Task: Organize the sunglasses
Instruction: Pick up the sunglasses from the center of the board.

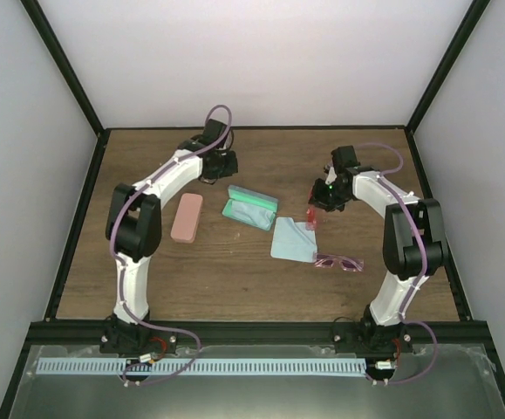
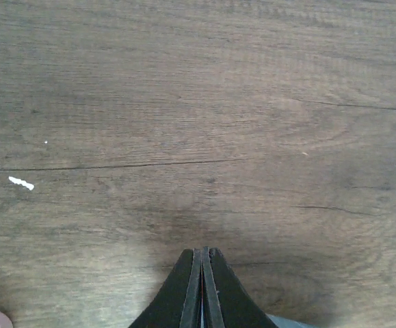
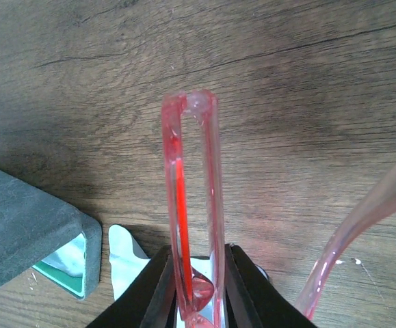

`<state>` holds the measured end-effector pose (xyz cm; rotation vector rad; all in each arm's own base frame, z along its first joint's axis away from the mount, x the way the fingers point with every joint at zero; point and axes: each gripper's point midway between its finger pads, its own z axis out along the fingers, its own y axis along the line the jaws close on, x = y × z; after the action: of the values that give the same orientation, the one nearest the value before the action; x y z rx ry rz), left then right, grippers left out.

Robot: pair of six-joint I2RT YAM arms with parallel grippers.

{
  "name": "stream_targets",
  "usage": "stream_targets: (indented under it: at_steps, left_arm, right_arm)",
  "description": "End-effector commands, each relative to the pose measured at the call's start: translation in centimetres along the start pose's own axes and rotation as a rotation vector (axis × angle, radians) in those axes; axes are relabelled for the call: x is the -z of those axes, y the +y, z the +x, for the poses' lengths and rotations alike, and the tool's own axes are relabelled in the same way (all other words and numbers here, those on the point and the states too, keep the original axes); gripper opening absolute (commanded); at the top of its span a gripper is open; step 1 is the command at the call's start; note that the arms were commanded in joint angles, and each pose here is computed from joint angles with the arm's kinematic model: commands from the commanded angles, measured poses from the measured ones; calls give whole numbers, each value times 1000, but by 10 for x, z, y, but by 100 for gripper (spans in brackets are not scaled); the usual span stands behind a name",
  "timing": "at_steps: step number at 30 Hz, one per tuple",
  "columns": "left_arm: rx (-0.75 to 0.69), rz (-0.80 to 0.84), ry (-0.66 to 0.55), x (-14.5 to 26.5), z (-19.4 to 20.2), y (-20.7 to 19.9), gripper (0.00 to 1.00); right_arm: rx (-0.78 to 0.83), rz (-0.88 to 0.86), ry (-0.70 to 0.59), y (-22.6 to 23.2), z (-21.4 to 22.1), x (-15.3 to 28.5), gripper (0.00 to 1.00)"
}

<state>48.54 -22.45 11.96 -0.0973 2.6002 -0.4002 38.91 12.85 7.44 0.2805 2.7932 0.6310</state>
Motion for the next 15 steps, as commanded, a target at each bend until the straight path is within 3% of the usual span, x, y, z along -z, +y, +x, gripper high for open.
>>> stream_targets:
  at_steps: [1,8,15]
  left_arm:
    - [-24,-46,-24,-12,-10,8,4]
    - [-20,-95,94,-43,37,39,4]
    - [-5,-76,155,-54,73,44,4]
  right_arm:
    - [5,-3,-8,3,-1,4,18]
    - [10,-1,-4,1,4,4,19]
    - [17,-5,-4,2,5,5,19]
